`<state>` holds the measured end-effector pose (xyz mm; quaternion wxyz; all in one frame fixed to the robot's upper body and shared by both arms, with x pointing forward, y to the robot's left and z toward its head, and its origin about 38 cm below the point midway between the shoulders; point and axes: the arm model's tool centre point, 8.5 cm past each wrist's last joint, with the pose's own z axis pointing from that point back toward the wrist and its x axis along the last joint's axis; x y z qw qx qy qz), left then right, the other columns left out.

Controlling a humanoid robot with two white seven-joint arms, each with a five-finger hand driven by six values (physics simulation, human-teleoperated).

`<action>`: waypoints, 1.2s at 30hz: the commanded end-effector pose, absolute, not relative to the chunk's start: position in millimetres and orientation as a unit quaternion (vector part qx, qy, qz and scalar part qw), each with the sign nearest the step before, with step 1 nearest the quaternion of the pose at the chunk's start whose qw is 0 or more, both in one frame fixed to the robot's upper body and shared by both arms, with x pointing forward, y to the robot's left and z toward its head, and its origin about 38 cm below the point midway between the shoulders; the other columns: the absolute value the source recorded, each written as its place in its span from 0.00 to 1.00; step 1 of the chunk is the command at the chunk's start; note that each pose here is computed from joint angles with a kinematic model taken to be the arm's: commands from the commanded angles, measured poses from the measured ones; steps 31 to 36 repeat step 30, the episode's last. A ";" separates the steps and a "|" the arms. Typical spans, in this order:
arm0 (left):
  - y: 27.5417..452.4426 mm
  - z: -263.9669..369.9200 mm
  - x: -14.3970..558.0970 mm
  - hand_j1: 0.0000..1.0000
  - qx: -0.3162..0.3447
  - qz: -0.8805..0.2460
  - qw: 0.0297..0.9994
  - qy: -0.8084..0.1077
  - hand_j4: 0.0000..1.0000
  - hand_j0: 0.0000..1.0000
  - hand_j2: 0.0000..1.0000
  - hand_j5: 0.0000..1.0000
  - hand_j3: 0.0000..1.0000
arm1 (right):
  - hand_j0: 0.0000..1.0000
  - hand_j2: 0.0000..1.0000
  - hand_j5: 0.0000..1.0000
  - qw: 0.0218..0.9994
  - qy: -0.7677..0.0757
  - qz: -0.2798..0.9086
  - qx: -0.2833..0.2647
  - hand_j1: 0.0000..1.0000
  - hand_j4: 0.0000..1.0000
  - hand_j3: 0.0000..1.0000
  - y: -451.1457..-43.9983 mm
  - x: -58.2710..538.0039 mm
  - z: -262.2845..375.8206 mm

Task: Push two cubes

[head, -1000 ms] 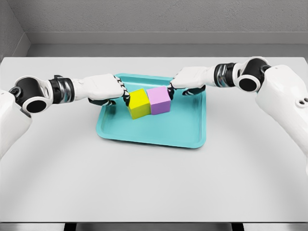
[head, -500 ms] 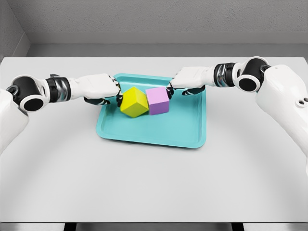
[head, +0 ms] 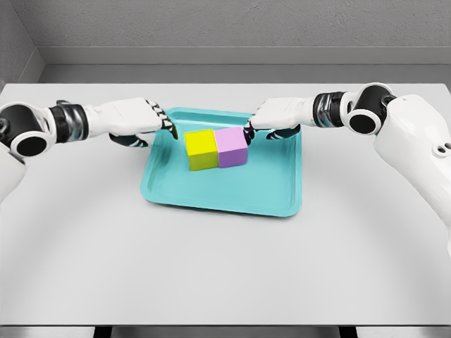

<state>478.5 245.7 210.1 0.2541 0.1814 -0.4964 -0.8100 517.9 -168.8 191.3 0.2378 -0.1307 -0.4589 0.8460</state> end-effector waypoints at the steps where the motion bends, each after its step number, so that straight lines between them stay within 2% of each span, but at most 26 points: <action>1: 271.6 220.7 478.1 0.79 0.190 -0.802 0.272 -0.496 0.79 0.79 0.79 0.79 0.79 | 0.60 0.60 0.60 0.242 -0.459 0.844 -0.133 0.60 0.60 0.60 -172.7 519.0 192.3; 5: 303.0 236.3 479.1 0.80 0.213 -0.796 0.288 -0.488 0.80 0.80 0.80 0.80 0.80 | 0.60 0.60 0.60 0.243 -0.457 0.844 -0.140 0.60 0.60 0.60 -178.8 521.0 197.9; 8: 316.9 243.2 478.0 0.79 0.223 -0.791 0.296 -0.487 0.79 0.79 0.79 0.79 0.79 | 0.60 0.60 0.60 0.239 -0.458 0.839 -0.171 0.60 0.60 0.60 -209.3 521.2 224.4; 9: 327.6 246.8 476.0 0.80 0.225 -0.789 0.303 -0.484 0.80 0.80 0.80 0.80 0.80 | 0.63 0.63 0.63 0.225 -0.465 0.834 -0.192 0.63 0.63 0.63 -237.1 507.8 251.5; 10: 336.6 249.4 474.4 0.80 0.231 -0.790 0.307 -0.477 0.80 0.80 0.80 0.80 0.80 | 0.70 0.70 0.70 0.206 -0.489 0.818 -0.222 0.70 0.70 0.70 -262.4 488.8 290.3; 11: 337.7 250.7 474.9 0.80 0.232 -0.789 0.308 -0.479 0.80 0.80 0.80 0.80 0.80 | 0.80 0.80 0.80 0.202 -0.503 0.803 -0.248 0.80 0.80 0.80 -285.4 471.7 309.7; 12: 341.6 251.1 475.2 0.80 0.233 -0.784 0.314 -0.481 0.80 0.80 0.80 0.80 0.80 | 0.95 0.95 0.95 0.200 -0.504 0.797 -0.265 0.95 0.95 0.95 -301.8 459.7 320.4; 13: 343.7 249.7 475.3 0.80 0.232 -0.783 0.318 -0.482 0.80 0.80 0.80 0.80 0.80 | 0.99 0.99 0.99 0.219 -0.510 0.792 -0.253 0.99 0.99 0.99 -319.2 449.7 320.0; 14: 344.1 250.6 475.4 0.81 0.233 -0.782 0.319 -0.483 0.81 0.81 0.81 0.81 0.81 | 1.00 1.00 1.00 0.243 -0.510 0.792 -0.232 1.00 1.00 1.00 -337.7 436.0 310.3; 17: 358.5 255.7 470.8 0.87 0.232 -0.776 0.330 -0.484 0.87 0.87 0.87 0.87 0.87 | 1.00 1.00 1.00 0.286 -0.512 0.779 -0.220 1.00 1.00 1.00 -374.2 417.9 313.3; 20: 372.4 260.0 466.9 1.00 0.238 -0.776 0.337 -0.477 1.00 1.00 1.00 1.00 1.00 | 1.00 1.00 1.00 0.298 -0.508 0.782 -0.204 1.00 1.00 1.00 -375.7 413.5 296.7; 28: 392.5 256.3 464.6 1.00 0.245 -0.774 0.358 -0.461 1.00 1.00 1.00 1.00 1.00 | 1.00 1.00 1.00 0.296 -0.512 0.782 -0.195 1.00 1.00 1.00 -368.3 415.1 290.0; 36: 393.8 256.1 464.3 1.00 0.246 -0.773 0.359 -0.461 1.00 1.00 1.00 1.00 1.00 | 1.00 1.00 1.00 0.295 -0.511 0.783 -0.194 1.00 1.00 1.00 -367.0 415.5 288.8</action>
